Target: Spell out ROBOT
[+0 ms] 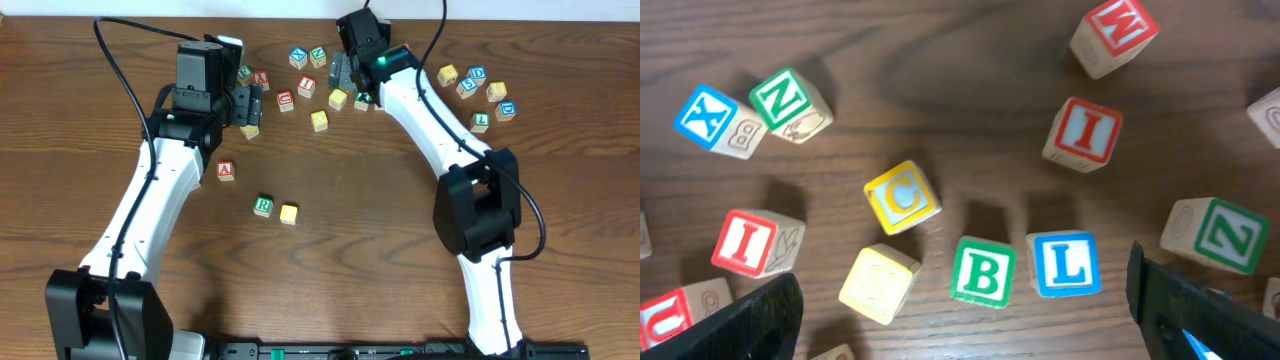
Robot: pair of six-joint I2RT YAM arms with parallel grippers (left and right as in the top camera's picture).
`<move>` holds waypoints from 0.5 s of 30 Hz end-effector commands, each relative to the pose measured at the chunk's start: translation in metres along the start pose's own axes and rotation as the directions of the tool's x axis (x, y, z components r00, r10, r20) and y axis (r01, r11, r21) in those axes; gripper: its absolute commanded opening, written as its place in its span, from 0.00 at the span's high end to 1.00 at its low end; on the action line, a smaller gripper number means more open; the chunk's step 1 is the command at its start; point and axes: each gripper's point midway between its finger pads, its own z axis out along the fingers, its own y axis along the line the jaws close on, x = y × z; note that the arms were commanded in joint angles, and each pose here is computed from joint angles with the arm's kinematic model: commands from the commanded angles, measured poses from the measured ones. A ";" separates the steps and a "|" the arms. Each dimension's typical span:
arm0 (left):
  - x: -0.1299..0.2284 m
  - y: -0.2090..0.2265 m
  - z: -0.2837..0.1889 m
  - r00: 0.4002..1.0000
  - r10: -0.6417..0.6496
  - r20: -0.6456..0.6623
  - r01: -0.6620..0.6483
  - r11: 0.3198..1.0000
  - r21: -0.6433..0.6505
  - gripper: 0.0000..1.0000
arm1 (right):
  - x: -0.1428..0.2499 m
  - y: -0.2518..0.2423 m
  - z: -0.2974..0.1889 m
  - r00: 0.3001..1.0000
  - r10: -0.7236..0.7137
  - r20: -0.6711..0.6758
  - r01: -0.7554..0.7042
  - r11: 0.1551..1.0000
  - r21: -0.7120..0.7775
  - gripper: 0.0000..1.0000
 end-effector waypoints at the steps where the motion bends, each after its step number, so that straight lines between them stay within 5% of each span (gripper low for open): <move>1: -0.001 0.004 -0.005 1.000 0.003 0.007 -0.003 1.000 -0.016 0.09 | 0.005 0.016 -0.004 1.000 -0.019 0.005 0.019 1.000 -0.014 0.01; 15: -0.001 0.004 -0.005 1.000 0.003 0.008 -0.003 1.000 -0.016 0.09 | 0.023 0.030 0.001 0.999 -0.040 -0.005 0.040 0.999 0.014 0.01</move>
